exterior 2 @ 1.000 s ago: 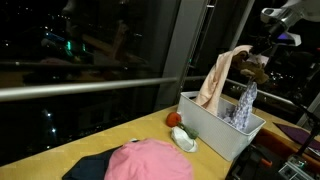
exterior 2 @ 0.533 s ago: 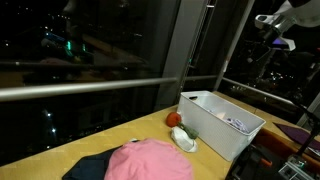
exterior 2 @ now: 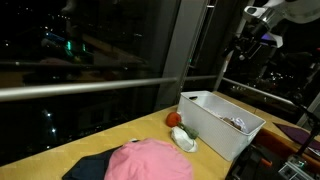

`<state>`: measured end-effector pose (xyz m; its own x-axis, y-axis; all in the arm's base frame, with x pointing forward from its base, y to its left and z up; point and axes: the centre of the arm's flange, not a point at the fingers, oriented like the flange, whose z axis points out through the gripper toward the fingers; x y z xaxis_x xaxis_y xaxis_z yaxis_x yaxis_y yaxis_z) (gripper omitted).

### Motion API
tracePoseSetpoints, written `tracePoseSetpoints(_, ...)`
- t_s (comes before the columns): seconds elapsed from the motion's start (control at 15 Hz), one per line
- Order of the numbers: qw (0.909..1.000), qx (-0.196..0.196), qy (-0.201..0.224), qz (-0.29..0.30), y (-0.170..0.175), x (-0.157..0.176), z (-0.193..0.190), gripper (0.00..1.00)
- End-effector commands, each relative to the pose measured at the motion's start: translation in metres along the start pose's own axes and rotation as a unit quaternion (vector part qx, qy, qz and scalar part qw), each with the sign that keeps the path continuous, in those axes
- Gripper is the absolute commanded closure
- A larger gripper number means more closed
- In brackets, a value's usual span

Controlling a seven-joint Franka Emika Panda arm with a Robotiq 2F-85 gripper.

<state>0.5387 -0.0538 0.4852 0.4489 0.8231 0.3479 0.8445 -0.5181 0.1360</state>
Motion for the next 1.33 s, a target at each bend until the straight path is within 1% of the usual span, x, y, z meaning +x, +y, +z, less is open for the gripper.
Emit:
tracePoseSetpoints(0.0,0.9963,-0.011,-0.03,-0.08,-0.011,0.046,0.049,0.0)
tracePoseSetpoints(0.2,0.9868,-0.001,-0.072,-0.145,-0.022,0.082,0.096,0.0)
tracePoseSetpoints(0.33,0.9788,0.011,-0.096,-0.181,-0.026,0.097,0.126,0.0)
tracePoseSetpoints(0.53,0.967,0.034,-0.123,-0.22,-0.023,0.113,0.171,0.0)
tracePoseSetpoints(0.67,0.96,0.047,-0.137,-0.239,-0.019,0.118,0.201,0.0)
tracePoseSetpoints(0.93,0.9539,0.065,-0.142,-0.256,-0.003,0.125,0.248,0.0)
tracePoseSetpoints(1.27,0.953,0.079,-0.143,-0.255,0.024,0.122,0.292,0.0)
